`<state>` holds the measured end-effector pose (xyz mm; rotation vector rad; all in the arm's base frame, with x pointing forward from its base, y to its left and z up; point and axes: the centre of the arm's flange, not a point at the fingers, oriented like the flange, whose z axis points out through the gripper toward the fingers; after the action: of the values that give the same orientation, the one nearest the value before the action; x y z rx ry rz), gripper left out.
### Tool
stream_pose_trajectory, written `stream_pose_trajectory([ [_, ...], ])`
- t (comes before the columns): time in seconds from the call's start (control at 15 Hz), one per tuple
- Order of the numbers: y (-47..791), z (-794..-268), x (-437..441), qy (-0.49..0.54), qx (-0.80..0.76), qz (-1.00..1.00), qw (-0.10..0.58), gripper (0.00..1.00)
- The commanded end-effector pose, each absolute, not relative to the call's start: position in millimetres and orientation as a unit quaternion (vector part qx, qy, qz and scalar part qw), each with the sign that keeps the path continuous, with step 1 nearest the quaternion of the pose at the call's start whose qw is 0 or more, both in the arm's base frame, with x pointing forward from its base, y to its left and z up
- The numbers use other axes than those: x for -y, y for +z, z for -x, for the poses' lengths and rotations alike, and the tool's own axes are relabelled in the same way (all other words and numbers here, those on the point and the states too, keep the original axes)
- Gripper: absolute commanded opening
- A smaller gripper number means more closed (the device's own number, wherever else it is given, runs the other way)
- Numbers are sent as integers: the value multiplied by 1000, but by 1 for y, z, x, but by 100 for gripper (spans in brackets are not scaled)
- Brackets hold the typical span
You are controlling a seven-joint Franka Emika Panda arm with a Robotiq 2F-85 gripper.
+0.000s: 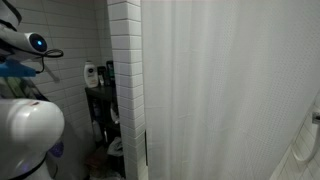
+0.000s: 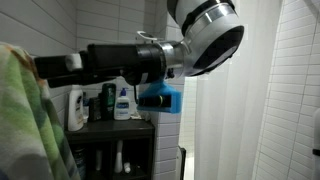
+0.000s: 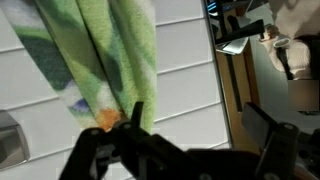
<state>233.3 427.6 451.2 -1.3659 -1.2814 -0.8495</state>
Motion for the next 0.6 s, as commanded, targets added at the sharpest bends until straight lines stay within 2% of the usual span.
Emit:
stream_pose_trajectory([
  [0.0,449,-230,-429,-389,548,569,474,100],
  [0.53,444,-212,-445,-436,564,569,410,100],
])
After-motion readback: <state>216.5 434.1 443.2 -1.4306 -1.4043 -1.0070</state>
